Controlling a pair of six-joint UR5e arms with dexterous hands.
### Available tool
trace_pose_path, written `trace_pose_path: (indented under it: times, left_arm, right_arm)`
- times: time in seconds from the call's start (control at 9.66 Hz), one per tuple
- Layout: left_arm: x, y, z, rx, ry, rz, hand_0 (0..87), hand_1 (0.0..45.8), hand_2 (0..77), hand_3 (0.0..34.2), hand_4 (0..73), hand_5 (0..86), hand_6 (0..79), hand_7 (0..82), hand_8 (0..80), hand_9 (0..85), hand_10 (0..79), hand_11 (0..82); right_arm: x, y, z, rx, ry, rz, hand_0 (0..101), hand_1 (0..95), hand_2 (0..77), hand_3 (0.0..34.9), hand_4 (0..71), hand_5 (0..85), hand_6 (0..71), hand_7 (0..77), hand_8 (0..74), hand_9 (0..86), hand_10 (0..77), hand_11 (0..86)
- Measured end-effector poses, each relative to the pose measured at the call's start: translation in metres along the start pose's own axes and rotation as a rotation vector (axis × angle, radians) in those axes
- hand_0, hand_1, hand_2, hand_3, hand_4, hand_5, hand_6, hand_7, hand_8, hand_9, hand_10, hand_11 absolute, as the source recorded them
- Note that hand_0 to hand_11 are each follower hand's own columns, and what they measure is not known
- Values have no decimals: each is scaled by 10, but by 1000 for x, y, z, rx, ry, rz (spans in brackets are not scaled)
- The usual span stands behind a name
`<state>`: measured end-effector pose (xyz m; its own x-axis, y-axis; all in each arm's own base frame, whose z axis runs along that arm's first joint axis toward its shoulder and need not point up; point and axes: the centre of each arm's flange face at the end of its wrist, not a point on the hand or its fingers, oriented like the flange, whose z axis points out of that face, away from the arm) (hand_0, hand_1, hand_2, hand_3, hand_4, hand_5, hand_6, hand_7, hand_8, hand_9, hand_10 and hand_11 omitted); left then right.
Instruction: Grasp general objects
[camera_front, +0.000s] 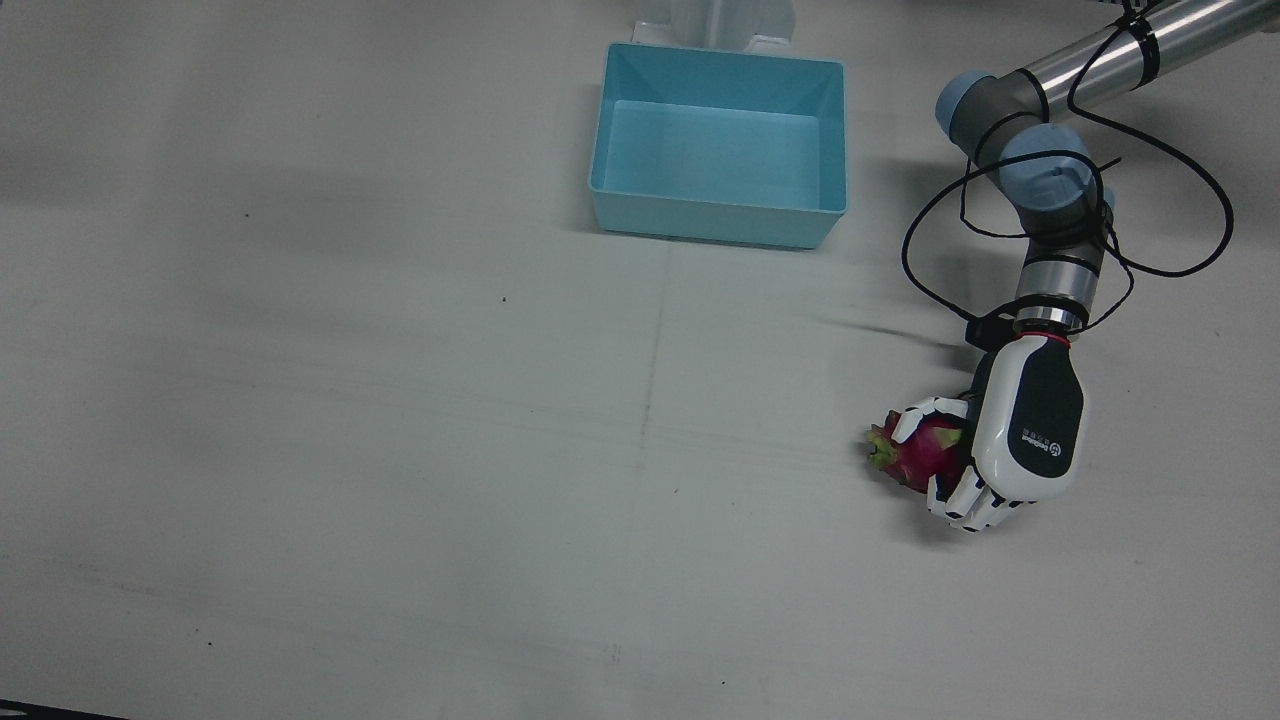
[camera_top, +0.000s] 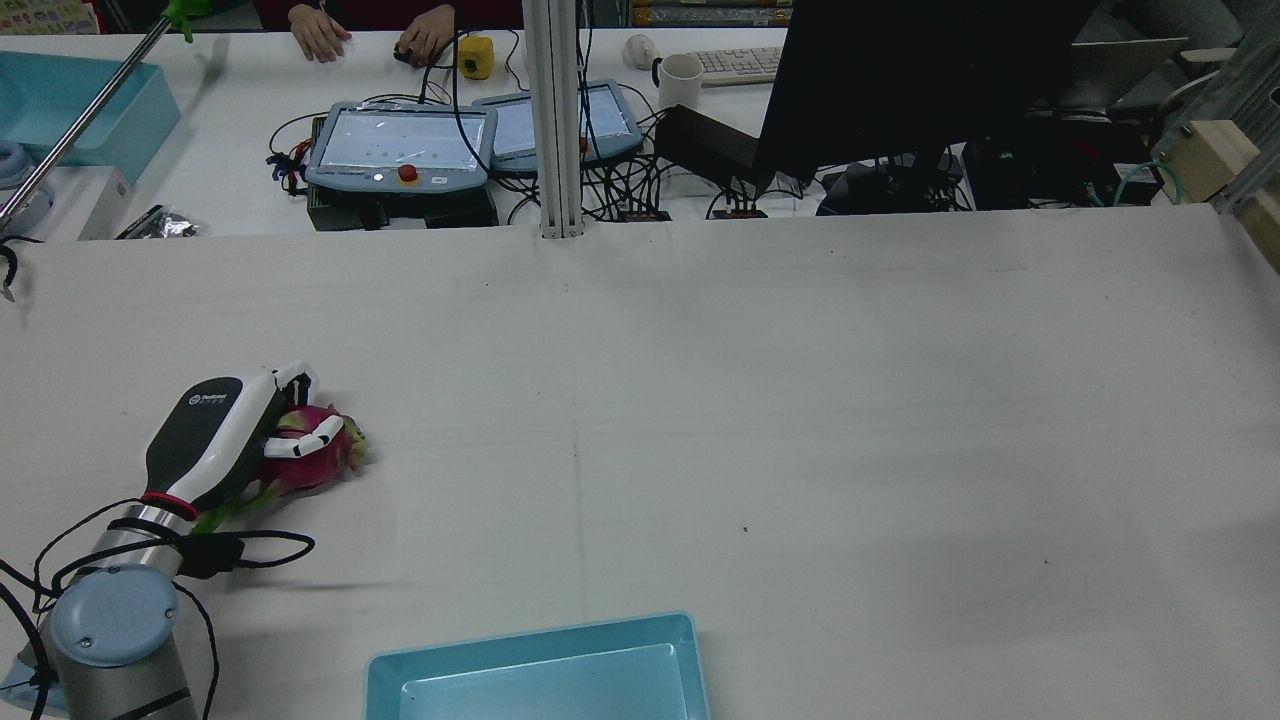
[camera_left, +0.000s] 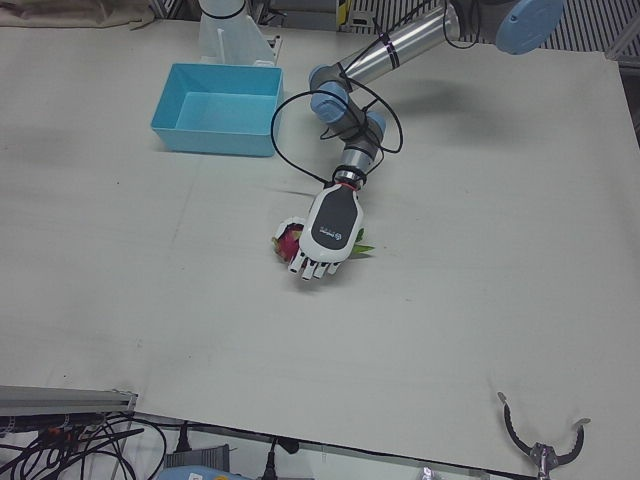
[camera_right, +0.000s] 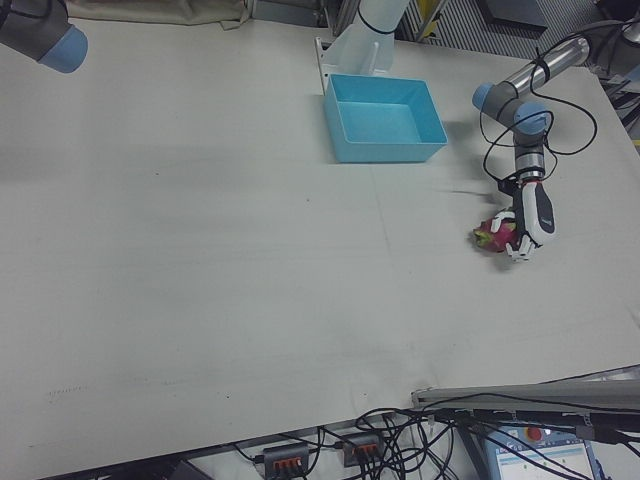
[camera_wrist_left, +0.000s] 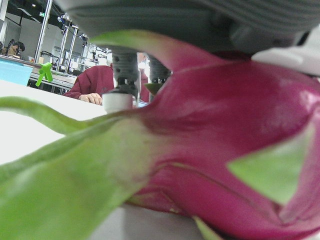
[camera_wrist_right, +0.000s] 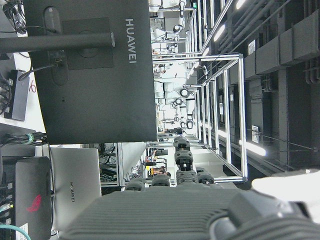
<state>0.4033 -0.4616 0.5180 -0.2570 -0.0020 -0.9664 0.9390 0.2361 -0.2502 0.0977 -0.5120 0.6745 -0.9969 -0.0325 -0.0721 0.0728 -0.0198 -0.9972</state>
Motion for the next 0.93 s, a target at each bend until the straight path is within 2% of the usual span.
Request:
trace_pose_path:
  times: [0.1, 0.21, 0.41, 0.52, 0.62, 0.72, 0.83, 0.93]
  left_arm:
    - [0, 0, 0, 3, 1, -1, 155, 0, 491, 0, 207, 720, 442, 595, 545, 540, 654, 704]
    - [1, -1, 0, 5, 4, -4, 155, 0, 491, 0, 207, 720, 491, 595, 600, 600, 654, 704]
    - [8, -4, 3, 11, 14, -17, 120, 0, 595, 0, 295, 671, 551, 584, 660, 693, 654, 704]
    - [15, -5, 4, 14, 23, -28, 103, 0, 687, 0, 436, 584, 611, 573, 682, 704, 654, 704]
    - [25, -8, 5, 17, 36, -42, 90, 0, 731, 0, 529, 535, 638, 573, 698, 714, 654, 704]
    - [41, -13, 6, 25, 54, -58, 76, 33, 665, 0, 633, 616, 742, 731, 698, 774, 654, 704]
    - [55, -19, 8, 35, 71, -71, 69, 16, 633, 0, 693, 698, 780, 780, 698, 769, 654, 704]
    - [71, -26, 8, 44, 89, -85, 69, 16, 633, 0, 693, 698, 780, 780, 698, 769, 654, 704]
  right_arm:
    - [0, 0, 0, 0, 0, 0, 0, 60, 16, 0, 0, 0, 0, 0, 0, 11, 0, 5]
    - [0, 0, 0, 0, 0, 0, 0, 60, 16, 0, 0, 0, 0, 0, 0, 11, 0, 5]
    - [0, 0, 0, 0, 0, 0, 0, 60, 16, 0, 0, 0, 0, 0, 0, 11, 0, 5]
    - [0, 0, 0, -1, 0, 0, 0, 60, 16, 0, 0, 0, 0, 0, 0, 11, 0, 5]
    - [0, 1, 0, -1, 0, 0, 0, 60, 16, 0, 0, 0, 0, 0, 0, 11, 0, 5]
    - [0, 1, 0, -1, 0, 0, 0, 60, 16, 0, 0, 0, 0, 0, 0, 11, 0, 11]
    - [0, 1, 0, -1, 0, 0, 0, 60, 16, 0, 0, 0, 0, 0, 0, 11, 0, 11]
    - [0, 1, 0, -1, 0, 0, 0, 60, 16, 0, 0, 0, 0, 0, 0, 11, 0, 5]
